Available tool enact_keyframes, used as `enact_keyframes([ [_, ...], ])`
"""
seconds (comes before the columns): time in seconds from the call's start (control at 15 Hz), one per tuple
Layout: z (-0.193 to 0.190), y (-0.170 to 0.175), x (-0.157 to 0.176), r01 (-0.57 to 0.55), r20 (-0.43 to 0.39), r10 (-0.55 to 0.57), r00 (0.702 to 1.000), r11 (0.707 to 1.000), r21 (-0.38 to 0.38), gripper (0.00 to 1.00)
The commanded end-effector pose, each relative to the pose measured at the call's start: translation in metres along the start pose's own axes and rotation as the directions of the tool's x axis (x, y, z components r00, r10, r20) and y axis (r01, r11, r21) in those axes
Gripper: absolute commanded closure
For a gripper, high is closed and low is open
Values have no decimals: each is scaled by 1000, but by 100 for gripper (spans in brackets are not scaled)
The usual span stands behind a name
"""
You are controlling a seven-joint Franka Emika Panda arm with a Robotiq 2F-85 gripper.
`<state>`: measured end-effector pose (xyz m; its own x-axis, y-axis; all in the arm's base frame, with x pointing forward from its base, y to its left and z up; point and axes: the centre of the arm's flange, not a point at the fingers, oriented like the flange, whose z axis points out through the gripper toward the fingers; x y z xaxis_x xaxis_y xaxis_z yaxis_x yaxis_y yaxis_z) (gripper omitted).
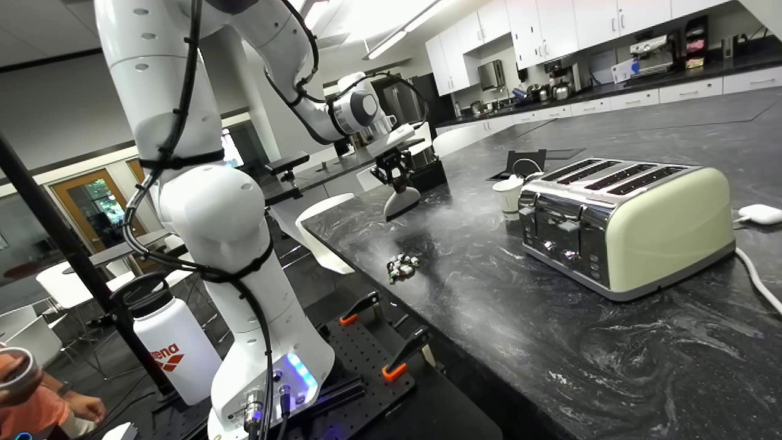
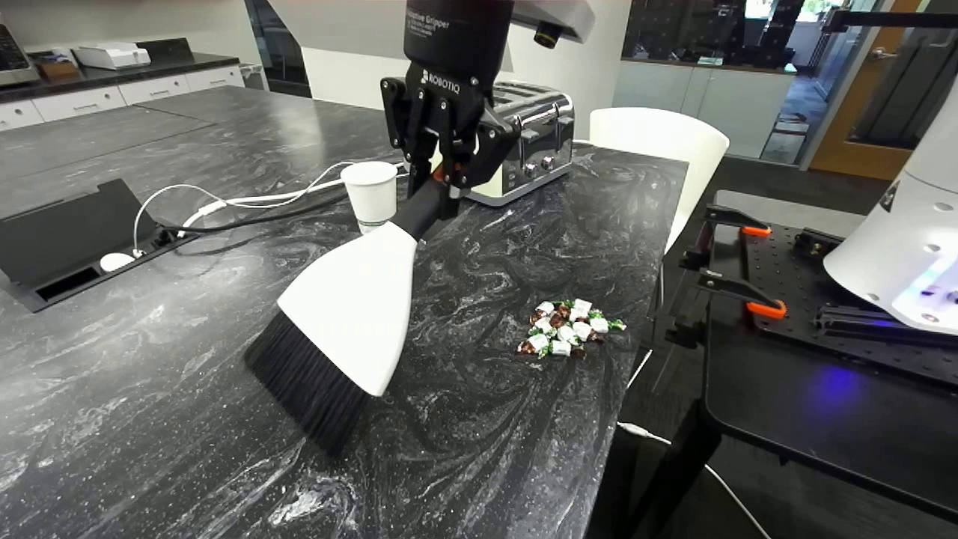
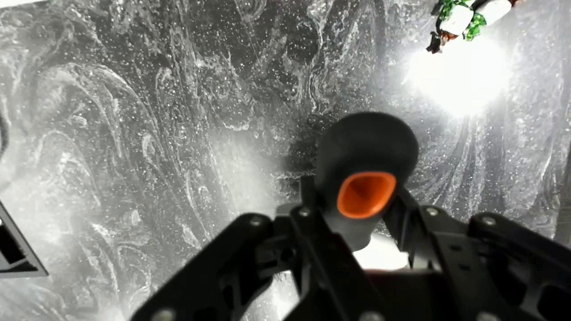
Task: Use the broom to sweep the sweets away from the tables edge
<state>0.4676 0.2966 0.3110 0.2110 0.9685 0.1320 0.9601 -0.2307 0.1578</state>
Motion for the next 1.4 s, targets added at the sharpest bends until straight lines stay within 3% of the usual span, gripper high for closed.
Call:
enact_keyframes([
  [0.0, 0, 0, 0, 5, 0, -5, 1000, 1000, 0, 61],
  [0.07, 0, 0, 0, 9, 0, -9, 1000, 1000, 0, 61],
  [0.13, 0, 0, 0, 13, -1, -13, 1000, 1000, 0, 86],
  [0.4, -19, 2, -9, 265, 12, -265, 964, 964, -17, 86],
  [0.67, -42, 10, -14, 480, -35, -480, 877, 877, -18, 86],
  [0.93, -58, -1, -1, 660, -109, -653, 750, 750, 46, 86],
  [1.2, -61, -7, -13, 810, -141, -798, 586, 569, 143, 86],
  [1.33, -63, -10, -24, 860, -116, -858, 500, 475, 188, 86],
])
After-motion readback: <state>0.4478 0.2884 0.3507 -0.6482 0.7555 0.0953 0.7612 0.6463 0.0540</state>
